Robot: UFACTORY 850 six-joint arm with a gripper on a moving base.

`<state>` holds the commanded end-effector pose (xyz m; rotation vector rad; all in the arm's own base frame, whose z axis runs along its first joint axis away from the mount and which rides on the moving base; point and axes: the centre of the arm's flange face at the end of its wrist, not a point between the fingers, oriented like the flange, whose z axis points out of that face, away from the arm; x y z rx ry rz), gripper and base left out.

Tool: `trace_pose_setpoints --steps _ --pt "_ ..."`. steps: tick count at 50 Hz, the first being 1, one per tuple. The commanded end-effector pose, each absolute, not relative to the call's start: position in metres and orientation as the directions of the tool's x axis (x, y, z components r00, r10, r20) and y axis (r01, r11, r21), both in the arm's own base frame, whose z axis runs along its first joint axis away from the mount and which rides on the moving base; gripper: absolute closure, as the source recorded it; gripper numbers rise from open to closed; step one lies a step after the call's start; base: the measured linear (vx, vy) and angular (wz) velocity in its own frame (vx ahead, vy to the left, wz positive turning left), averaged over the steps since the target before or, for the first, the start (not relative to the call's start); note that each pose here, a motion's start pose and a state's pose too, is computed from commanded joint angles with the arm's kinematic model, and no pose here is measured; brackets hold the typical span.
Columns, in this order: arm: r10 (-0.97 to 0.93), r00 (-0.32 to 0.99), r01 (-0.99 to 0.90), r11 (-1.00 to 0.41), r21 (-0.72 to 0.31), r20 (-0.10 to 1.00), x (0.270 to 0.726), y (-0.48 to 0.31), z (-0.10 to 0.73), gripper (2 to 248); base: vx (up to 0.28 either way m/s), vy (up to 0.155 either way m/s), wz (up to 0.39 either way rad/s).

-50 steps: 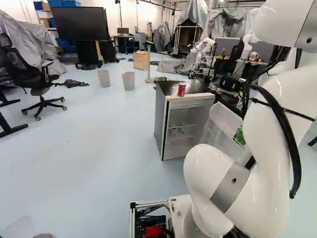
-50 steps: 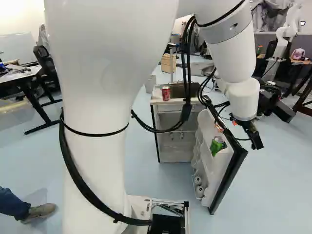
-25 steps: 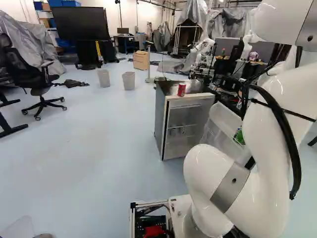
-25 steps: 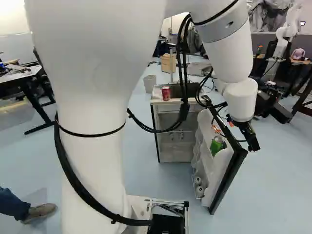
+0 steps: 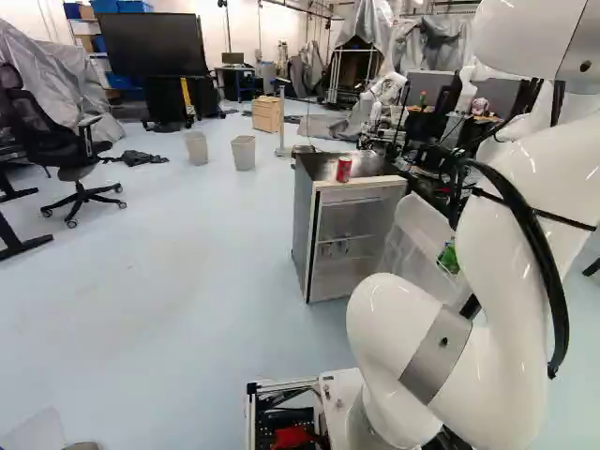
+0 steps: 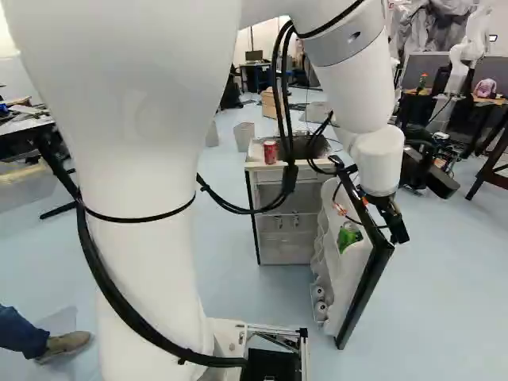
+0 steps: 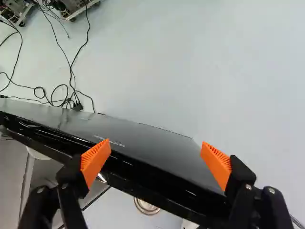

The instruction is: Grab a drink from the fridge

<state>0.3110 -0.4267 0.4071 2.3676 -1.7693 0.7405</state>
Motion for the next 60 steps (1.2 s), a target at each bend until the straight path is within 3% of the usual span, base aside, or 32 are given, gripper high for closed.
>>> trace_pose_setpoints --steps 60 --pt "-0.837 0.354 -0.861 -0.465 -0.204 0.417 0.350 -0.345 0.408 3 0.000 0.000 0.000"
